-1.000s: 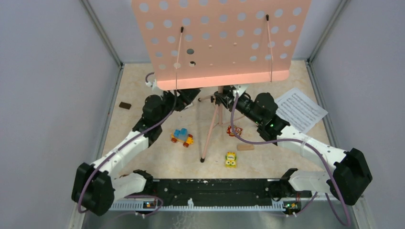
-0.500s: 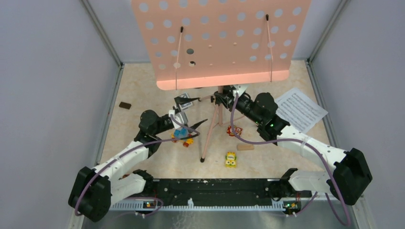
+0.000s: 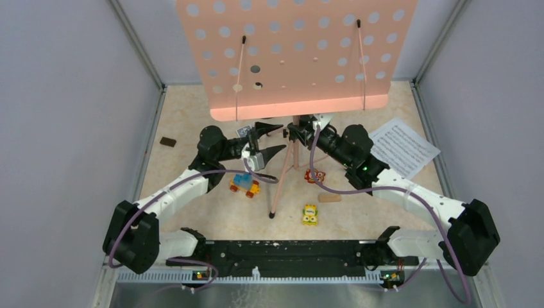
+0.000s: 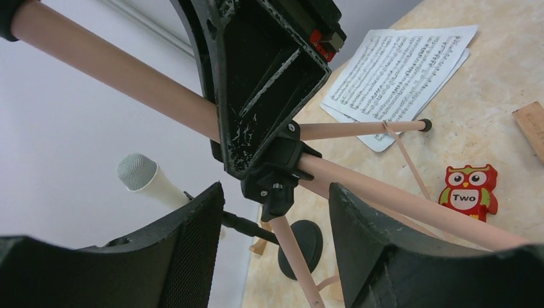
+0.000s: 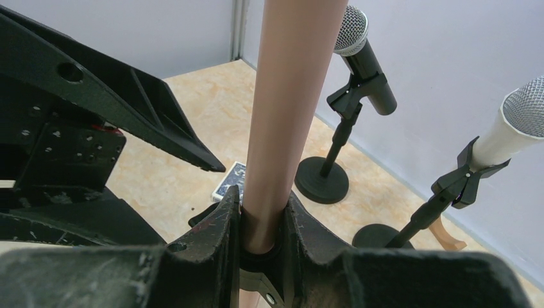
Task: Pack up the instrument practice props
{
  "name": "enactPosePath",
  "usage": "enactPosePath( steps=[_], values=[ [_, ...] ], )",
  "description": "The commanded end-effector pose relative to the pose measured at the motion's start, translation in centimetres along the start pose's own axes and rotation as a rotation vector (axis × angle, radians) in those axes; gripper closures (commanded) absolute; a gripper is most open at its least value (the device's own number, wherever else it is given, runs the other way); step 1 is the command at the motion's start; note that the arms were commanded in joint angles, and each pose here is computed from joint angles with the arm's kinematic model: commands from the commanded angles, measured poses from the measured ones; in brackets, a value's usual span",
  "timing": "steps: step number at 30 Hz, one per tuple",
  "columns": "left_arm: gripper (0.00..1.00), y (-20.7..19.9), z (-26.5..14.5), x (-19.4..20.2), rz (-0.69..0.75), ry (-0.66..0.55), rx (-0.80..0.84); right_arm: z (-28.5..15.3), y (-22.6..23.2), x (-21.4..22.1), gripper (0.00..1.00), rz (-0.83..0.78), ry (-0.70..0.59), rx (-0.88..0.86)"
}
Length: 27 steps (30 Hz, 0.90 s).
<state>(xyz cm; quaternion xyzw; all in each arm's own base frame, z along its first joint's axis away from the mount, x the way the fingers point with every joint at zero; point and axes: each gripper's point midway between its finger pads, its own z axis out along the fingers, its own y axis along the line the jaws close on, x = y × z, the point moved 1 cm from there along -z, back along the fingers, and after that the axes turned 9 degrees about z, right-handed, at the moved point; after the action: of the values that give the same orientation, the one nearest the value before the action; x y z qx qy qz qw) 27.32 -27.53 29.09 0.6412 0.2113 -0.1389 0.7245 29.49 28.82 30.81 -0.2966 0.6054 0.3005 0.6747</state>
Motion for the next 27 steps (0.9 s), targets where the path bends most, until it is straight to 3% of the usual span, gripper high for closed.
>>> enactPosePath(
  steps=[1, 5, 9, 17, 22, 27],
  values=[
    [0.34, 0.4, 0.9, 0.0, 0.059, -0.033, 0.038, -0.1, 2.4, 0.5, 1.00, -0.097, 0.025, -0.131],
    [0.40, 0.2, 1.3, 0.9, 0.045, -0.012, 0.041, -0.1, 2.4, 0.6, 1.00, -0.099, 0.029, -0.130],
    [0.68, 0.3, 1.4, 1.9, 0.021, 0.026, 0.034, -0.1, 2.4, 0.7, 1.00, -0.098, 0.028, -0.132],
    [0.99, 0.6, 1.5, 2.2, -0.088, 0.043, -0.009, -0.3, 2.4, 0.7, 1.00, -0.099, 0.030, -0.130],
    [1.00, 1.2, 1.4, 2.2, -0.305, 0.066, -0.099, -0.4, 2.4, 0.8, 1.00, -0.095, 0.030, -0.128],
    [1.00, 1.4, 1.4, 2.5, -0.678, 0.085, -0.267, -0.3, 2.6, 0.6, 1.00, -0.082, 0.017, -0.135]
  ],
)
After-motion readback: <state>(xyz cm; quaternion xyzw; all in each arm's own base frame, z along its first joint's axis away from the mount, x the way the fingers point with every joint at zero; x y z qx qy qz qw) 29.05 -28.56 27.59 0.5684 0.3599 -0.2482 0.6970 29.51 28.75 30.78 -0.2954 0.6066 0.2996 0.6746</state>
